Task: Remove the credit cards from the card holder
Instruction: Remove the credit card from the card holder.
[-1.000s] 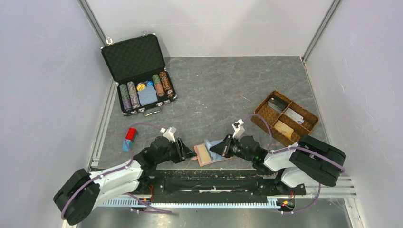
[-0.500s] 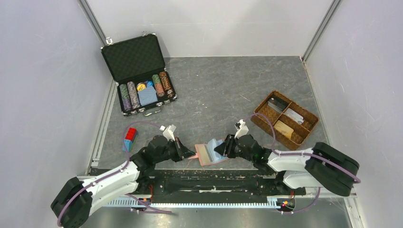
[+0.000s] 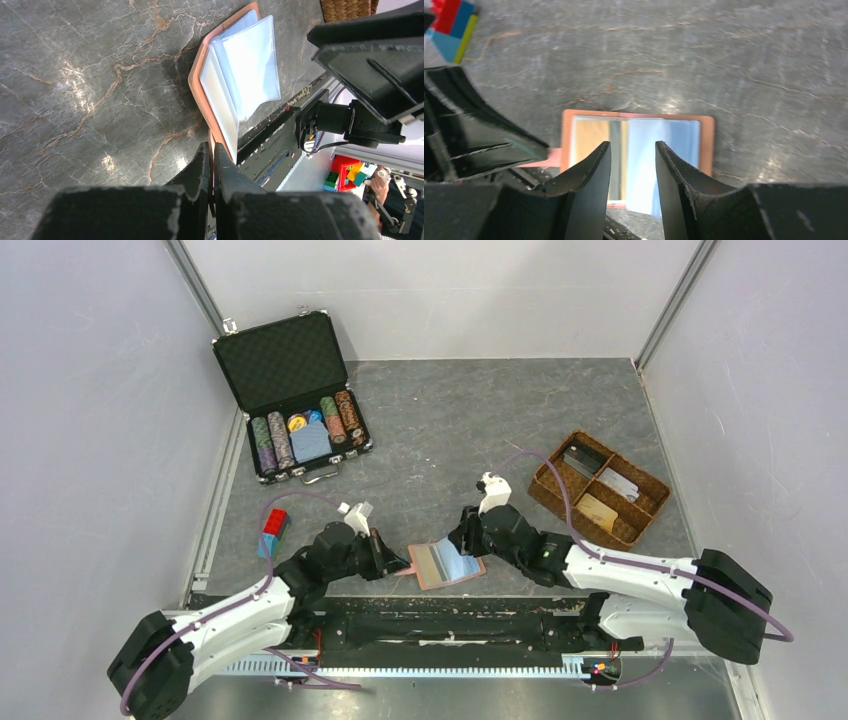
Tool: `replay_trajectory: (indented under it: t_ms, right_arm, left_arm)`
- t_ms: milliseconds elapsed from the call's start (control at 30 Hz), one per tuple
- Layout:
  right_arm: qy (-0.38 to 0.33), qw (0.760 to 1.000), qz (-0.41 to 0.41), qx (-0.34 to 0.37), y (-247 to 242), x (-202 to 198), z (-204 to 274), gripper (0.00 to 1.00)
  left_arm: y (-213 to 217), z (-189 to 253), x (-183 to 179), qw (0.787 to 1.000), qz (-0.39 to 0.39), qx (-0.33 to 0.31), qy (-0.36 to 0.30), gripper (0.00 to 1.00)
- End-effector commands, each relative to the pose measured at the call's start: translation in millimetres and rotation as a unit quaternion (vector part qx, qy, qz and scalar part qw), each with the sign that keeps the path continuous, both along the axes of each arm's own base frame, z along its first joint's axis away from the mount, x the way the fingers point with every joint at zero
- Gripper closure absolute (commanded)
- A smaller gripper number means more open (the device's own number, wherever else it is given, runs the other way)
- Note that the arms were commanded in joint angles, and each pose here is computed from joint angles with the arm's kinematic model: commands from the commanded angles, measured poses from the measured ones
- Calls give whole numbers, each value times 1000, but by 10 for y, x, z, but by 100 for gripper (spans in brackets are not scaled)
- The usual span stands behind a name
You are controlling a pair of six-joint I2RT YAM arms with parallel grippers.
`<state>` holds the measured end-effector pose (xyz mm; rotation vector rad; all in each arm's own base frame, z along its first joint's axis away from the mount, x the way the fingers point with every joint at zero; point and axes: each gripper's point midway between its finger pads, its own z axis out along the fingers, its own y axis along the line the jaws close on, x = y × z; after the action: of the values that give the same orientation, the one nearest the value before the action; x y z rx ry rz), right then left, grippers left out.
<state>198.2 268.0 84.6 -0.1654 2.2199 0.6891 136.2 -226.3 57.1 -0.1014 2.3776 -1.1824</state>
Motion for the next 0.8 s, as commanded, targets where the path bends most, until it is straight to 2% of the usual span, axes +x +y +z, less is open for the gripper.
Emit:
replay_trajectory:
  t_ms: [0,67,167,300,767]
  right_arm:
    - [-43,996,69,27,324,-94,315,59]
    - [-31,993,104,45,483,-208,268,56]
    - [-24,993,111,28,561,-267,144,48]
    - [-17,992,127,18,678,-336,67,42]
    - [-9,988,142,-58,786,-500,-193,39]
  left_arm:
    - [-72,160,51,999,-20,-5,-32,98]
    - [-75,166,51,999,-21,-6,-32,98]
    - [-78,177,48,999,-22,-8,-33,98]
    - [-85,193,43,999,-24,-11,-33,98]
    - [-84,211,32,999,-25,-13,-34,98]
